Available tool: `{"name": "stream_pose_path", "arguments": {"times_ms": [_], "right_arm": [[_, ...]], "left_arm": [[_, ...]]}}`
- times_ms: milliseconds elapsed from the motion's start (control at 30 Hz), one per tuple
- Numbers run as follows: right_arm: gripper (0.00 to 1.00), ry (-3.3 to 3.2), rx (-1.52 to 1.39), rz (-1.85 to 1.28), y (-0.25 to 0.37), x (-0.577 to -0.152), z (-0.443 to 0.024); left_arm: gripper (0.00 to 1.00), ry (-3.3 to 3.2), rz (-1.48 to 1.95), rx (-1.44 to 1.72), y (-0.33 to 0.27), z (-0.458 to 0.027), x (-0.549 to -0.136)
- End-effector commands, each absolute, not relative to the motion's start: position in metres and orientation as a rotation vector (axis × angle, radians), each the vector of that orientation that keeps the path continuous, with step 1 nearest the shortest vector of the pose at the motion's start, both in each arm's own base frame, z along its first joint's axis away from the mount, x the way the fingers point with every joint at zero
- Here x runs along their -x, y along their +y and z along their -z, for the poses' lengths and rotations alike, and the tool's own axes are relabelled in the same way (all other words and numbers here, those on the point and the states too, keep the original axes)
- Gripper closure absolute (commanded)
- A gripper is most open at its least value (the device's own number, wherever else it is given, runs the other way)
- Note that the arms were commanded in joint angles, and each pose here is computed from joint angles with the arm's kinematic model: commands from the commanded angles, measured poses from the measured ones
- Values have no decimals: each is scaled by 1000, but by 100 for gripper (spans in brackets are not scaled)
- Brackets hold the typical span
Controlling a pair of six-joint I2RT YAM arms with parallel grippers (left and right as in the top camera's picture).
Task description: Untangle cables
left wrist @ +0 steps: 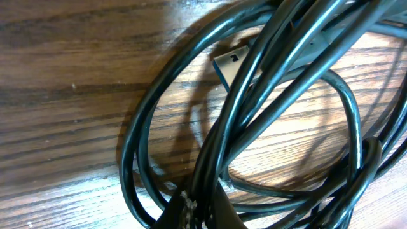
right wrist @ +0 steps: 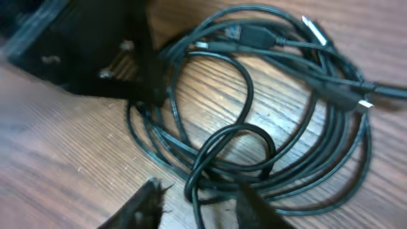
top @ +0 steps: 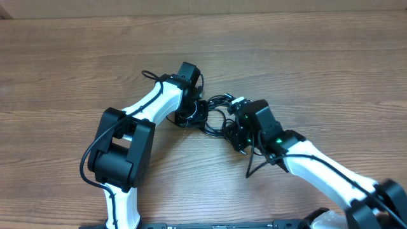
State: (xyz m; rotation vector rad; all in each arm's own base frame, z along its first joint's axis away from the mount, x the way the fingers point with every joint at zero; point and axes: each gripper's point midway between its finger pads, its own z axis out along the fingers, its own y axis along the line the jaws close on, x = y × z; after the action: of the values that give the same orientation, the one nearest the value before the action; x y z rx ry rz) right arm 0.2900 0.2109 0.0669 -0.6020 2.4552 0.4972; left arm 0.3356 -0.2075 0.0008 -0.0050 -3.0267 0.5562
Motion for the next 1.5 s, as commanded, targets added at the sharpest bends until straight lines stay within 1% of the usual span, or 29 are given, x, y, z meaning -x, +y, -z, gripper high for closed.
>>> {"name": "stream_pose_path", "arguments": {"times_ms": [0, 167, 300, 433, 567, 633, 733, 767, 1000, 1100, 1267, 1400, 1433, 1467], "right_arm": [[58, 2490, 603, -491, 206, -282, -74], [54, 2615, 632, -457, 196, -259, -48], [53, 2629, 644, -449, 196, -259, -27], [57, 2683, 650, -433, 194, -255, -7], [59, 2747, 657, -413, 189, -247, 9], [67, 2760, 658, -409, 188, -246, 12], [92, 2745, 657, -414, 190, -249, 12], [96, 2730, 655, -419, 192, -252, 10], [96, 2585, 675, -589, 225, -274, -16], [96, 2554, 667, -581, 229, -287, -29], [96, 2551, 661, -568, 232, -294, -44], [96, 2515, 634, -577, 234, -306, -77], [96, 2505, 624, -579, 234, -310, -86], [90, 2500, 602, -585, 233, -312, -93]], "left_arm": [[96, -3045, -472, 42, -199, 10, -332], [96, -3047, -473, 43, -200, 9, -333], [96, -3048, -476, 43, -200, 9, -333], [96, -3047, -475, 44, -200, 9, -333], [96, -3048, -475, 43, -200, 9, -333], [96, -3048, -475, 43, -200, 9, -333], [96, -3048, -475, 44, -200, 9, -333], [96, -3048, -475, 43, -200, 9, -333], [96, -3049, -475, 44, -200, 9, -333], [96, -3049, -475, 45, -200, 9, -333], [96, -3051, -477, 72, -200, 9, -333], [96, -3051, -477, 73, -200, 9, -333], [96, -3051, -478, 75, -200, 9, -333], [96, -3051, -478, 79, -200, 9, -333]]}}
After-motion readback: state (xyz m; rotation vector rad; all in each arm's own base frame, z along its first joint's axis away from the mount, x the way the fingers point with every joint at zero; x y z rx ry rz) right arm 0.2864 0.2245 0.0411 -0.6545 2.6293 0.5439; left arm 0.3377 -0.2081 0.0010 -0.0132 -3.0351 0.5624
